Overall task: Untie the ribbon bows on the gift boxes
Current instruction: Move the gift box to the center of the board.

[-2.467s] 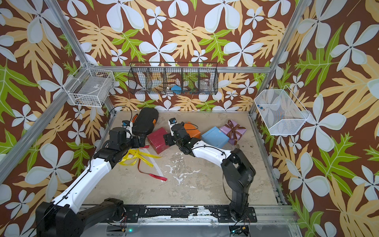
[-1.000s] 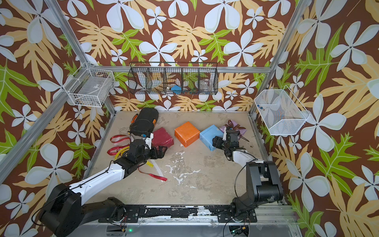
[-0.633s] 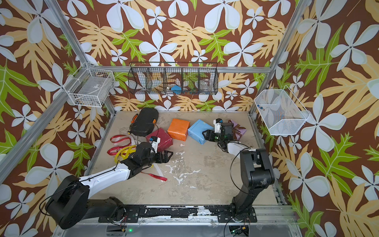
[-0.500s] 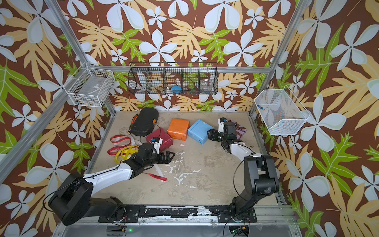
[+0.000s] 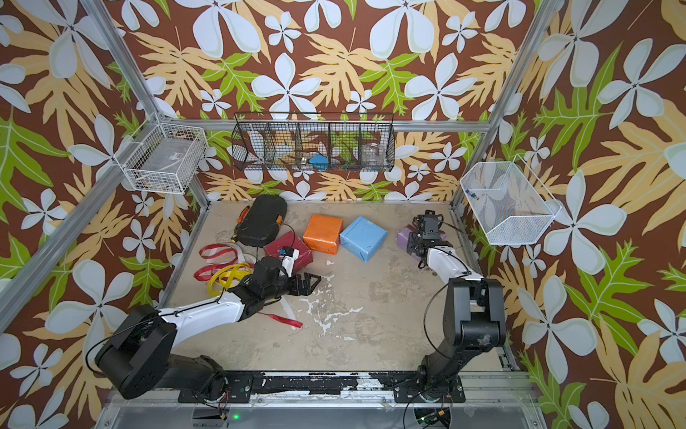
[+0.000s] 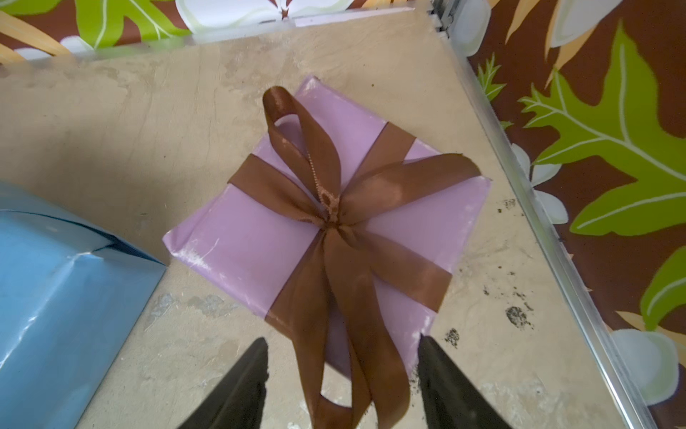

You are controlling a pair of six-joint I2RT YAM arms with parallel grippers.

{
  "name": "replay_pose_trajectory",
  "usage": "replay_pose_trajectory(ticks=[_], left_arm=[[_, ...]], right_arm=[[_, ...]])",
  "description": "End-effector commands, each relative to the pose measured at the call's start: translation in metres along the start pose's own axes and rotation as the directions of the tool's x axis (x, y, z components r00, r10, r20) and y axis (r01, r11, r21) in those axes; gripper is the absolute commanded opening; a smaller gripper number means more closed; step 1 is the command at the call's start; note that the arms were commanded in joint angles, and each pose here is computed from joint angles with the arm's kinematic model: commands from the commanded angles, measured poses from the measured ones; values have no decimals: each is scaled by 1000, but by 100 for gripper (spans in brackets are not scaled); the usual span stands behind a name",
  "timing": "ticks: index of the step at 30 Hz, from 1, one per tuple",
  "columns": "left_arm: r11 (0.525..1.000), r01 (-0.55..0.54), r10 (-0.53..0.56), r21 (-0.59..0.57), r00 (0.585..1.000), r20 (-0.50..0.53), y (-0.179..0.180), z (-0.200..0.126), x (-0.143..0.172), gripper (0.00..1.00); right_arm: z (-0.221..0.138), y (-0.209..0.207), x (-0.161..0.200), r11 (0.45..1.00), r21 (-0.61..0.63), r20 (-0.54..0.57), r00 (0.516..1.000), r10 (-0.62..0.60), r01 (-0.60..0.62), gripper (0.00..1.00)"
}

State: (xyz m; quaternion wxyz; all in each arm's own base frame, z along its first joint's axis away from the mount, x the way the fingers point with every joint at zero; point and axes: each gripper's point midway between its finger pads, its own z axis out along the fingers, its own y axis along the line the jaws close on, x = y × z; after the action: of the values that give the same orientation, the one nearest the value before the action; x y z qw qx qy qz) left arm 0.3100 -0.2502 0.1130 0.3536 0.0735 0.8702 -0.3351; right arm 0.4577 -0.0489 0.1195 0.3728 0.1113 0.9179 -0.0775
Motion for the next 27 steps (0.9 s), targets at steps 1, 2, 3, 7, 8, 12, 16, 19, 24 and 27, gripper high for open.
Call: replay_pose_trajectory(ticks=[1, 2, 3, 7, 8, 12, 16, 19, 24, 27], left_arm=[[1000, -24, 24, 21, 1000, 5, -4, 0, -2, 100], [999, -25, 25, 22, 1000, 4, -5, 0, -2, 100], [999, -27, 27, 23, 1000, 4, -5, 0, -2, 100], [999, -32, 32, 18, 999, 14, -5, -2, -5, 100], [999, -31, 31, 18, 999, 13, -5, -3, -4, 100], [999, -33, 33, 19, 999, 16, -6, -3, -5, 100], [999, -36, 35, 15, 999, 16, -5, -3, -5, 100], [999, -41, 41, 6, 999, 17, -4, -3, -6, 100], [999, -46, 46, -1, 999, 26, -4, -4, -9, 100], [999, -47, 47, -4, 999, 27, -3, -5, -8, 100]], right_arm=[[9, -6, -5, 998, 49, -23, 999, -49, 50, 64], [14, -5, -8, 998, 41, -26, 998, -53, 54, 59], [18, -3, -8, 998, 21, -39, 998, -53, 54, 54], [28, -5, -4, 999, 29, -72, 997, -41, 44, 39], [29, -6, -4, 999, 27, -72, 997, -40, 42, 39], [36, -8, 4, 1000, 4, -97, 995, -25, 26, 22], [27, -3, 3, 999, -34, -98, 995, -24, 21, 0], [4, 1, -2, 997, -71, -70, 998, 0, -5, 0], [-45, 19, 1, 983, -180, -16, 1000, 20, -22, 0], [-60, 38, 22, 958, -284, -48, 999, 24, -37, 0]])
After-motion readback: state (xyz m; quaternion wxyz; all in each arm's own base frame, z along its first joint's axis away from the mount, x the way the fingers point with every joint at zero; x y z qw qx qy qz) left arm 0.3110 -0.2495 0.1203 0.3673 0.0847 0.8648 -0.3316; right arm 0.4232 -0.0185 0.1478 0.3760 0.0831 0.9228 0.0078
